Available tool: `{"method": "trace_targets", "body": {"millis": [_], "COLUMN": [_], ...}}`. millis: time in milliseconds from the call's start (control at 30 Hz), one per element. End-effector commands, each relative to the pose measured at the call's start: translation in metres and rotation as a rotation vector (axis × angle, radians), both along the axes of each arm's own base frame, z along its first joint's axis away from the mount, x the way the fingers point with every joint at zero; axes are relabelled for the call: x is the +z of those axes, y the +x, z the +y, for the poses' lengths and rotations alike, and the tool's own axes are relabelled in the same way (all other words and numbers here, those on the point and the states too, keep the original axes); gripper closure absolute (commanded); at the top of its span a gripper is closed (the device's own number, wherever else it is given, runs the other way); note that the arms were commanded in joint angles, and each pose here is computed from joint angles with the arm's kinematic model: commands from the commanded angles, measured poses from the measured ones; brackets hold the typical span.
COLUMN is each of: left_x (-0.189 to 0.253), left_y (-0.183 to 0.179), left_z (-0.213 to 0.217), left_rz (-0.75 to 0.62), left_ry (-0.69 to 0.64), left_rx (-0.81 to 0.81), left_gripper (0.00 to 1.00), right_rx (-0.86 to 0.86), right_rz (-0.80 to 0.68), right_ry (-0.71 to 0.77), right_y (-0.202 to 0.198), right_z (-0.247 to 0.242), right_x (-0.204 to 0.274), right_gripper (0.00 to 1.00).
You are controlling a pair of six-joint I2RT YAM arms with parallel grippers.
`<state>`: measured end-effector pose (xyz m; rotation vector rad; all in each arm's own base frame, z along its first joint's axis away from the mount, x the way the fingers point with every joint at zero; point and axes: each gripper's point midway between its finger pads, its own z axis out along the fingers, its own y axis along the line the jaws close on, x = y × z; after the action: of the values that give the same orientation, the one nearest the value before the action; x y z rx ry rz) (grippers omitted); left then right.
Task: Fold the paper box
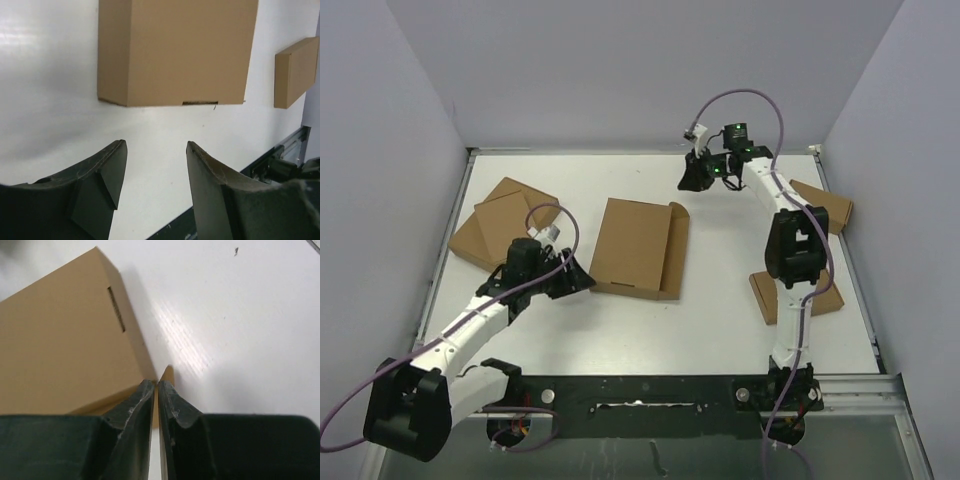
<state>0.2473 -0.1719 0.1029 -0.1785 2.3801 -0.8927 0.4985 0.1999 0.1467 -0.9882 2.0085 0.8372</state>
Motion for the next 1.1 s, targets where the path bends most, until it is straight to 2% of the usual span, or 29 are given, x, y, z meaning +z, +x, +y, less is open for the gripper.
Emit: {"method": "trace_targets", "body": {"millis": [0, 200, 433, 667, 767, 1067], "left_x": [0.000, -0.022, -0.044, -0.045, -0.039, -0.039], "left_y": [-0.012, 0.001, 0.025, 0.059, 0.084, 0.145], "left_z": [-0.015, -0.019, -0.021, -0.016, -0.014, -0.039], "left_rz": [0.057, 0.121, 0.154, 0.123, 0.098, 0.077], "left_ry": [-0.110, -0.054, 0.010, 0.084, 0.098, 0.071], "left_rx": [-0.010, -0.025, -0.039, -0.046, -0.053, -0.165], "left_gripper": [0.50, 0.49, 0.50, 0.49, 0.49, 0.49], "right_rx": [-0.020, 0.021, 0.145, 0.206, 0.221, 0.301], "right_rz": [0.002, -0.049, -0.040, -0.015, 0.002, 0.129], "right_ry": [-0.086, -0.186, -0.202, -0.227, -0.241, -0.277], "right_y": [0.021, 0.035, 0.009, -0.036, -0.061, -0.161], "right_z": [0.025, 0.046, 0.050, 0.031, 0.021, 0.002], "right_x": [-0.006, -0.035, -0.048, -0.045, -0.045, -0.065], "right_gripper": [0.88, 0.88, 0.90, 0.92, 0.92, 0.92]}}
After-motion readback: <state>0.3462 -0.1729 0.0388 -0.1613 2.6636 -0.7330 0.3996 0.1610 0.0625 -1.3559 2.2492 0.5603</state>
